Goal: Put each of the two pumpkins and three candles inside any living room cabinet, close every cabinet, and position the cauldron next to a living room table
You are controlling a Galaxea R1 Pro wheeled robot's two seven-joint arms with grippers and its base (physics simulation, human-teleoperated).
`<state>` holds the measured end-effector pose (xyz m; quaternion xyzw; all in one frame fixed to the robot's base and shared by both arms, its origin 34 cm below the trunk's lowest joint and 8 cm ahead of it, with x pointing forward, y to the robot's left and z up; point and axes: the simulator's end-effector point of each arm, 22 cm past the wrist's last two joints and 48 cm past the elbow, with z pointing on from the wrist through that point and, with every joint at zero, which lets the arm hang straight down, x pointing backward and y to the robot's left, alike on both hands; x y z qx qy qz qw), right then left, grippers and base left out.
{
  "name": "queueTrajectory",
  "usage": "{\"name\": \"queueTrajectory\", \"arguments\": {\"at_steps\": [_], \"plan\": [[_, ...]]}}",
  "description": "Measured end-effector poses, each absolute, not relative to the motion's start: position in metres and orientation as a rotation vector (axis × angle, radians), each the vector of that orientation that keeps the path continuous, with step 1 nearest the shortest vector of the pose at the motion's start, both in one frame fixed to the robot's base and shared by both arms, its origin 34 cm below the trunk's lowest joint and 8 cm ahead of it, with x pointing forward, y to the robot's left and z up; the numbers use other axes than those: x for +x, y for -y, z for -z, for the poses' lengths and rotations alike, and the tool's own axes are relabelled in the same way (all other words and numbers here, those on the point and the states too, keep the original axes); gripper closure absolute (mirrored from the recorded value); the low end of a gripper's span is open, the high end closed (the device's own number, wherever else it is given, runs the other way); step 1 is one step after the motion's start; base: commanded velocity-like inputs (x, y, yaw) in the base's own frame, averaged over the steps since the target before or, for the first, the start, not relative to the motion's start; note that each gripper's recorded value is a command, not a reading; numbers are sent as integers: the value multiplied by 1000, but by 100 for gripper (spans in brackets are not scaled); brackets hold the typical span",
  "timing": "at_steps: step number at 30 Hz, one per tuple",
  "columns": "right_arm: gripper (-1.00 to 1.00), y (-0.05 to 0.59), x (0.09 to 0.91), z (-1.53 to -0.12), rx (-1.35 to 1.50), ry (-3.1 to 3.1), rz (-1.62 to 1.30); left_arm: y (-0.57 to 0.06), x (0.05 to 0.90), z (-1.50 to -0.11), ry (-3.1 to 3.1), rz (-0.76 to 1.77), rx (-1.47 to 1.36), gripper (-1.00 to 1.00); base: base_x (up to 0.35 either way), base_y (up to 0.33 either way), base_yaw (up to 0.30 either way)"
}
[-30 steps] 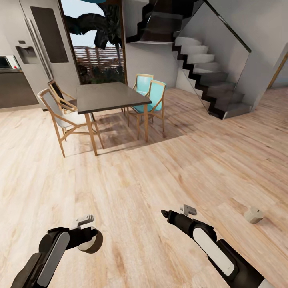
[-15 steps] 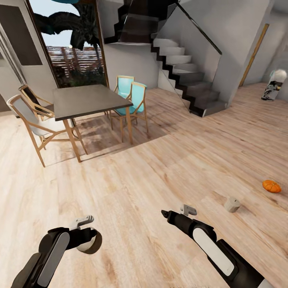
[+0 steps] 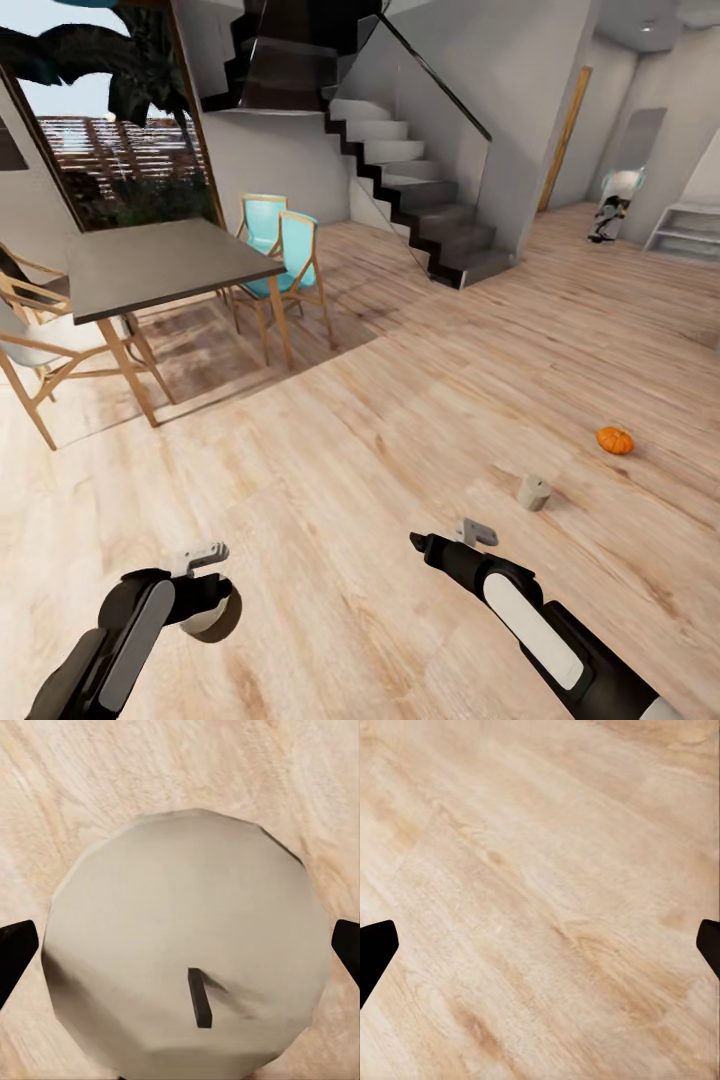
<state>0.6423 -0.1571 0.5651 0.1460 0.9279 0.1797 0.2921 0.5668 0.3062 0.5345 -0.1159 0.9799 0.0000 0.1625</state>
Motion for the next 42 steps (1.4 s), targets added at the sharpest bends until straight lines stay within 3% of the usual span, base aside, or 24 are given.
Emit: {"name": "queueTrajectory", "arguments": {"at_steps": [6, 12, 21, 35, 42], "plan": [[-100, 165, 638, -564, 402, -2505, -438, -316, 570, -540, -2787, -49, -336, 100, 0, 0, -277], [-100, 202, 623, -550, 484, -2579, -210, -317, 574, -551, -2778, -53, -341, 100, 0, 0, -276], [-100, 207, 621, -552, 495, -2587, -178, -315, 577, -558, -2769, -41, -338, 100, 23, 0, -193], [-100, 206, 621, -553, 492, -2585, -184, -315, 577, -558, -2770, -38, -336, 100, 316, 0, -16], [-100, 206, 621, -553, 493, -2584, -186, -314, 577, -558, -2769, -35, -335, 100, 336, 55, -239]]}}
